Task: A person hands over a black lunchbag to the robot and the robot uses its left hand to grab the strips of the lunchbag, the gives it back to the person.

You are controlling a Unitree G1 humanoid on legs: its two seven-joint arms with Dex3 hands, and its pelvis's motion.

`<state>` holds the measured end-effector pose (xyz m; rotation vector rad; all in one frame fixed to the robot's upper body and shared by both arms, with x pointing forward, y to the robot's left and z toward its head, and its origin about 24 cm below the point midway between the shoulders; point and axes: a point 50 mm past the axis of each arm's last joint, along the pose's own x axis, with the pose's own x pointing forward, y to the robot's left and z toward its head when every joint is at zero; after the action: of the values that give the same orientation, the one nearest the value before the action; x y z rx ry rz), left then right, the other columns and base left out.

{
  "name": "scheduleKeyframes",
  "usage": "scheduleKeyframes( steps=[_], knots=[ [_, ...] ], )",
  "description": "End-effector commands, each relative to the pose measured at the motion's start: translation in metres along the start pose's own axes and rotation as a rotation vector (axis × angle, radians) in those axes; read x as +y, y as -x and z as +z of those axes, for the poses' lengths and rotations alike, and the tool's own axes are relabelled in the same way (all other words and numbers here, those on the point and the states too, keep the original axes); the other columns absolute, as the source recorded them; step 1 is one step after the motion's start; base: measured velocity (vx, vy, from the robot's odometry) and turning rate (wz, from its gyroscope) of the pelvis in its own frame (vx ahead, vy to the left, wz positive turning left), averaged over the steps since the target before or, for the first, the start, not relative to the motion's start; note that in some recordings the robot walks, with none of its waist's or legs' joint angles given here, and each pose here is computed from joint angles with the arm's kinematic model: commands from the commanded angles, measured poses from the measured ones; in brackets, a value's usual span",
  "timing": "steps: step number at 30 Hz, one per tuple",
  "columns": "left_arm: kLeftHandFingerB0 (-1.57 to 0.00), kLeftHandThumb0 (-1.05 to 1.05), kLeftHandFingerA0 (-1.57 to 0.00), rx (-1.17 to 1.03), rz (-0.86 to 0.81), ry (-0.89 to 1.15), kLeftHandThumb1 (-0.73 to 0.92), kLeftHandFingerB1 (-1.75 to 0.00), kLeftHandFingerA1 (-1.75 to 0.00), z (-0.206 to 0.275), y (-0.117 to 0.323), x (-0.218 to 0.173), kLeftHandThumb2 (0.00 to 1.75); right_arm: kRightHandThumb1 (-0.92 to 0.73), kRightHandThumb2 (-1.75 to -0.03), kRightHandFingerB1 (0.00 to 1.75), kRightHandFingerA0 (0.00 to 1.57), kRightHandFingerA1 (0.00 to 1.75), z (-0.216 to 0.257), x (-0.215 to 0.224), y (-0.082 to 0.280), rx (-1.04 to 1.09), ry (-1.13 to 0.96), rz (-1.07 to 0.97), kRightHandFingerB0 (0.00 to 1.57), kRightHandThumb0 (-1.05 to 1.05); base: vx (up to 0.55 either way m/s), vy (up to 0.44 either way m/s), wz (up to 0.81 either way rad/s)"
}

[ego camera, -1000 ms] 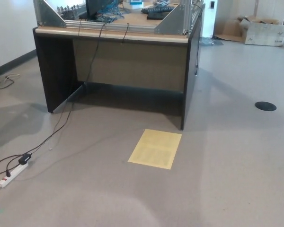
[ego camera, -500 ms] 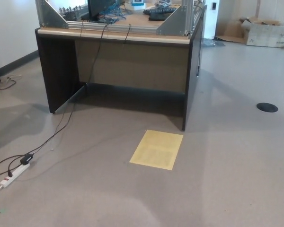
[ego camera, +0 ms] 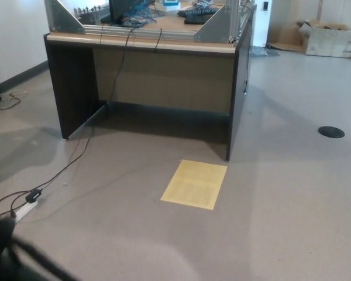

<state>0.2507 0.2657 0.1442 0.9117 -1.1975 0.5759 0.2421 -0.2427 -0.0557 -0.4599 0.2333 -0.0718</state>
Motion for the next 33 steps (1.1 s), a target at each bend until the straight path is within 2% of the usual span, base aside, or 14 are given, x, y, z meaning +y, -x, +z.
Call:
scheduleKeyframes(
  steps=[1,6,11,15,18,21,23,33],
  knots=[
    [-0.52,-0.11,-0.82,-0.174,0.028,0.046,0.65,-1.71,-1.75,0.019,-0.077,-0.031,0.56,-0.64,-0.58,0.34,0.61,0.47,-0.006,-0.007,0.006,0.012,0.012,-0.031,0.41,-0.44,0.0,0.0,0.0],
    [-0.5,-0.14,-0.81,-0.28,0.052,0.111,0.62,-1.72,-1.75,0.054,-0.141,-0.072,0.55,-0.63,-0.58,0.35,0.61,0.47,-0.01,-0.009,0.009,0.014,0.016,-0.031,0.42,-0.4,0.0,0.0,0.0],
    [-0.51,-0.17,-0.82,-0.333,0.075,0.146,0.61,-1.68,-1.75,0.09,-0.185,-0.102,0.55,-0.63,-0.58,0.35,0.62,0.46,-0.01,-0.007,0.009,0.023,0.03,-0.028,0.41,-0.42,0.0,0.0,0.0],
    [-0.54,-0.2,-0.84,-0.337,0.068,0.195,0.59,-1.73,-1.75,0.117,-0.215,-0.12,0.55,-0.64,-0.58,0.35,0.63,0.48,-0.007,-0.005,0.008,0.002,0.025,-0.017,0.41,-0.41,0.0,0.0,0.0],
    [-0.5,-0.14,-0.82,-0.332,0.066,0.203,0.6,-1.75,-1.75,0.122,-0.225,-0.124,0.54,-0.63,-0.59,0.35,0.63,0.48,-0.005,-0.006,0.006,-0.007,0.031,-0.018,0.41,-0.44,0.0,0.0,0.0],
    [-0.55,-0.13,-0.85,-0.25,0.092,0.222,0.59,-1.75,-1.75,0.133,-0.24,-0.131,0.55,-0.64,-0.59,0.35,0.61,0.47,-0.002,-0.007,0.003,-0.011,0.022,-0.002,0.41,-0.41,0.0,0.0,0.0],
    [-0.52,-0.11,-0.79,-0.198,0.072,0.286,0.61,-1.73,-1.75,0.137,-0.244,-0.134,0.55,-0.64,-0.59,0.35,0.63,0.47,0.0,-0.006,0.001,-0.015,0.016,-0.004,0.43,-0.39,0.0,0.0,0.0],
    [-0.52,-0.13,-0.79,-0.117,0.031,0.435,0.63,-1.75,-1.75,0.156,-0.24,-0.143,0.55,-0.64,-0.59,0.35,0.62,0.47,0.001,0.001,0.0,-0.01,0.027,0.037,0.42,-0.42,0.0,0.0,0.0]
  ],
)
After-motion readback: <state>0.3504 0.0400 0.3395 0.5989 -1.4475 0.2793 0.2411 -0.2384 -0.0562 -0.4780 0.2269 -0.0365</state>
